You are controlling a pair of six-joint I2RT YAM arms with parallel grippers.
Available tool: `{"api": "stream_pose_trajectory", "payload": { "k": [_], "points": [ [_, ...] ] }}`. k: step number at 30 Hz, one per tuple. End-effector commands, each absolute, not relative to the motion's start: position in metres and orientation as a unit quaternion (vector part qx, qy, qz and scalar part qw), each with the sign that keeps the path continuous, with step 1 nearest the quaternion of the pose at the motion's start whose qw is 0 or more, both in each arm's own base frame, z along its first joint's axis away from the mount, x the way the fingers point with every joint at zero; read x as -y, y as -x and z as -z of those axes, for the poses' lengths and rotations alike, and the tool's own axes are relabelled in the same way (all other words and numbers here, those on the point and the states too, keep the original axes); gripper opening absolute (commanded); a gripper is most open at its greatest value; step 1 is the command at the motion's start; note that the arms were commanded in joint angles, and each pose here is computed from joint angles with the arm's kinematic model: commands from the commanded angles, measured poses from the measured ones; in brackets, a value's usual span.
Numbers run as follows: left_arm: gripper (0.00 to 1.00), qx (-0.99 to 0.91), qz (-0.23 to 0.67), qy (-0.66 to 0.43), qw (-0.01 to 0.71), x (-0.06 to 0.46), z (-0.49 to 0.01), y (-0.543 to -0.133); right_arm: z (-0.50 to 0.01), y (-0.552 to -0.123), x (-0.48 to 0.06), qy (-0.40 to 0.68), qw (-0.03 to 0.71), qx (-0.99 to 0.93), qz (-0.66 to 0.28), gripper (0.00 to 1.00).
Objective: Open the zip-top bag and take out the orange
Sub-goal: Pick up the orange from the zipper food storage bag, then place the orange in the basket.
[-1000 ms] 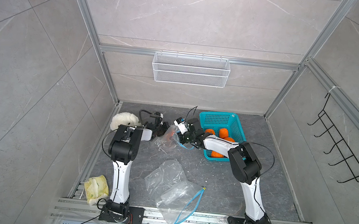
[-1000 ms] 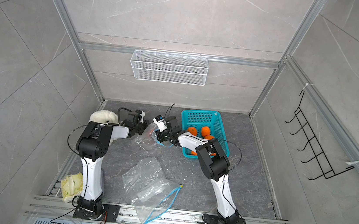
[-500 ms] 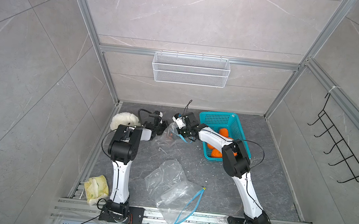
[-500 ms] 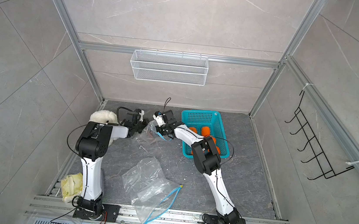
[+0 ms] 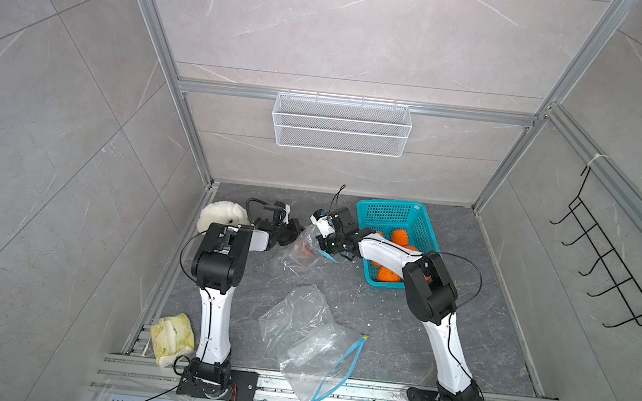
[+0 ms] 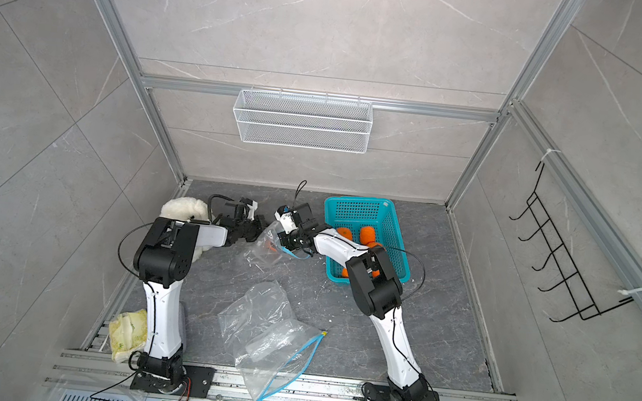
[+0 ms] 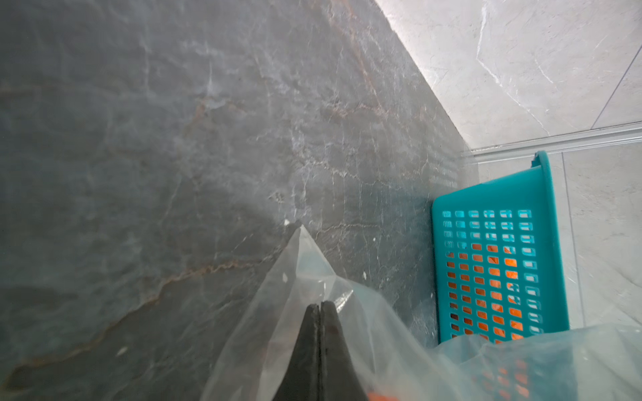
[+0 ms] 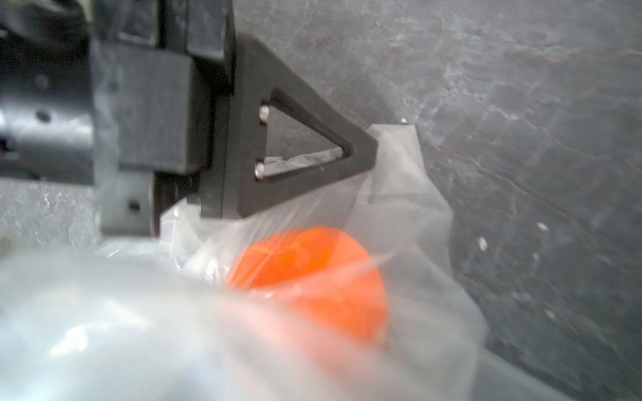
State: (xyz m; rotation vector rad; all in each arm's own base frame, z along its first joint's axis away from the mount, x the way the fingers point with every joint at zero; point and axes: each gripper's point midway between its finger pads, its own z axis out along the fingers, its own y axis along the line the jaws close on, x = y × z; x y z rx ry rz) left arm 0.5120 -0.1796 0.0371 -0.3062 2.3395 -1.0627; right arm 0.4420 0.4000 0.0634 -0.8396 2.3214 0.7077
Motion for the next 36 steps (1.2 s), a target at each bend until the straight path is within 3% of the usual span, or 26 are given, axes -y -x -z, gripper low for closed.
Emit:
{"api": "stream_pose_trajectory", "payload": {
  "k": [1, 7, 9, 13, 28, 36],
  "points": [
    [0.0, -0.869, 0.357, 0.166, 0.3, 0.134, -0.021, -0.538, -0.106, -0.417, -0.403, 0.347, 0.299, -0.844, -0.277, 0.53],
    [0.0, -0.845, 0.384, 0.153, 0.34, 0.132, -0.056, -0.541, -0.109, -0.419, -0.398, 0.342, 0.307, -0.844, -0.276, 0.52],
    [0.05, -0.838, 0.389, 0.132, 0.358, 0.136, -0.083, -0.538, -0.095, -0.421, -0.404, 0.341, 0.29, -0.849, -0.282, 0.52],
    [0.0, -0.85, 0.34, 0.128, 0.382, 0.121, -0.109, -0.534, -0.092, -0.422, -0.402, 0.334, 0.291, -0.852, -0.278, 0.51],
    [0.0, -0.853, 0.324, 0.165, 0.373, 0.09, -0.088, -0.577, -0.164, -0.399, -0.347, 0.323, 0.342, -0.841, -0.268, 0.52],
    [0.0, -0.852, 0.322, 0.159, 0.381, 0.092, -0.101, -0.574, -0.204, -0.407, -0.271, 0.244, 0.389, -0.844, -0.276, 0.5]
  ]
}}
